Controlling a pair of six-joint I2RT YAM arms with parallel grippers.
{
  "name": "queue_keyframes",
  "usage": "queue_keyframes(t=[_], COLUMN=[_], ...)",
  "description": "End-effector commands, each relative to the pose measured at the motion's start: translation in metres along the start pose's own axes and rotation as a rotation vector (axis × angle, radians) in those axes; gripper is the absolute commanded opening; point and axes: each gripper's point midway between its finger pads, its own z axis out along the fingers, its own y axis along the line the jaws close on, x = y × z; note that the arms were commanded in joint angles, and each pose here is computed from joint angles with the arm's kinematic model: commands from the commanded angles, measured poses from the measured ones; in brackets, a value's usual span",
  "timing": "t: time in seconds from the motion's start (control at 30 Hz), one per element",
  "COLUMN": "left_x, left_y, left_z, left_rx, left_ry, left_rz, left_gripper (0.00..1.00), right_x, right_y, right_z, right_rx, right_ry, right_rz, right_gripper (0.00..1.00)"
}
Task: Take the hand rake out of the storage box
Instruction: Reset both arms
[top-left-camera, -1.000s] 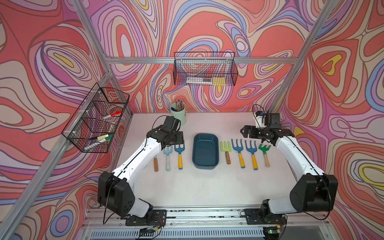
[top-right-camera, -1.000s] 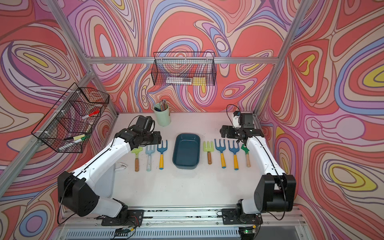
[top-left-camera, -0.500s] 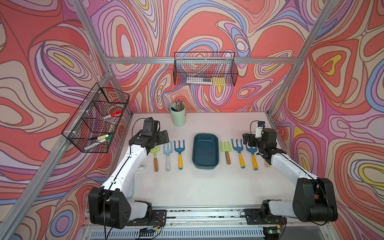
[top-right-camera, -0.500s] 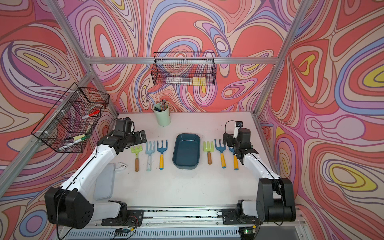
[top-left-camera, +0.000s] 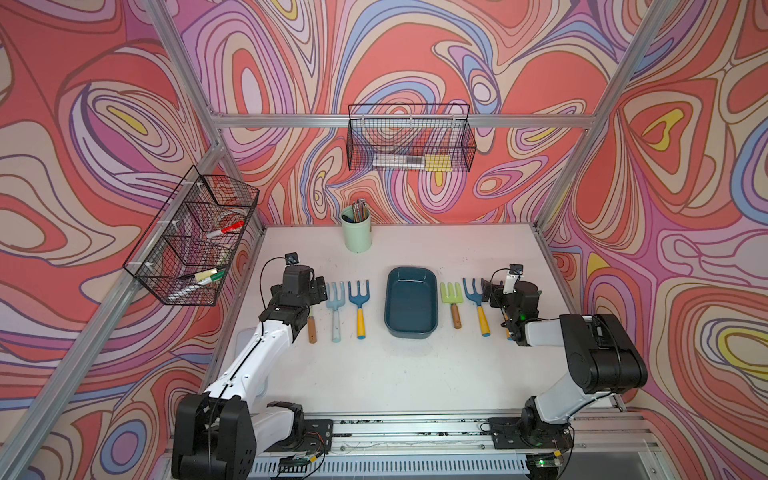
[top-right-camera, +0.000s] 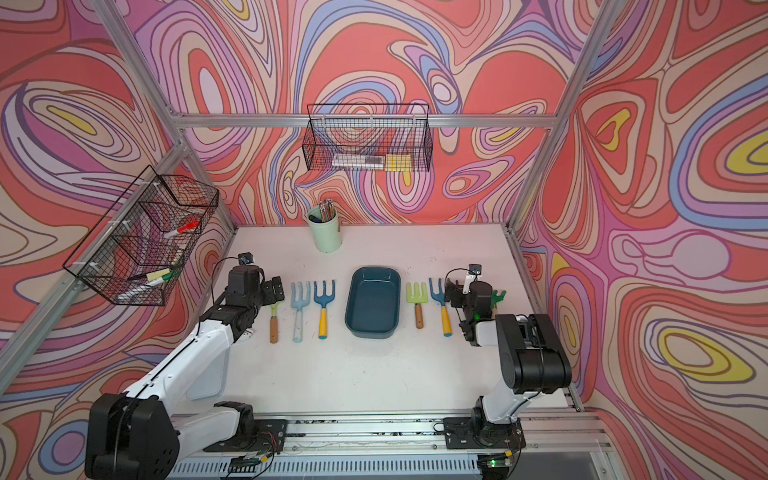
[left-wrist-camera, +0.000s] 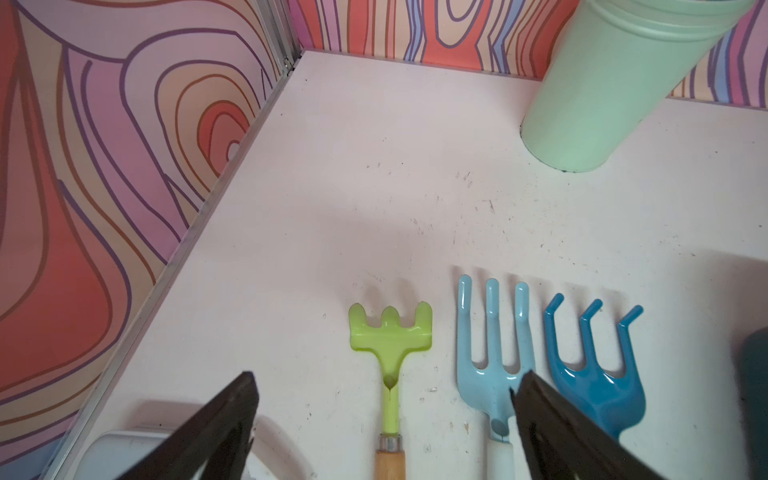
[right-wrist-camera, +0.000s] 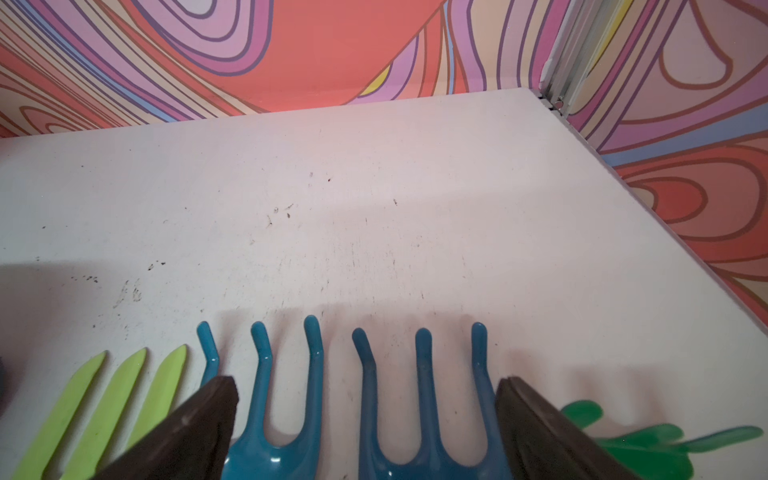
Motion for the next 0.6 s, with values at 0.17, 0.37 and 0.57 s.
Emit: queue_keyframes(t=[0.17, 0.37, 0.57], left_x=[-0.011, 0.0, 0.036], left_y=[-0.016, -0.02, -0.028], left_z=[0.023, 0.037, 0.053], left_rx=[0.069, 0.071, 0.13], left_ry=[-0.206, -0.239, -0.292], left_rz=[0.088, 0.151, 0.189], left_gripper=[0.99, 0.99, 0.99], right_x=[-0.021, -0.021, -0.022], right_y=[0.004, 0.003, 0.003], right_z=[0.002, 0.002, 0.002], right_rx=[-0.023, -0.021, -0.021], right_ry=[-0.109, -0.107, -0.108], right_rz=[-0.011, -0.013, -0.014], right_gripper=[0.98, 0.98, 0.98])
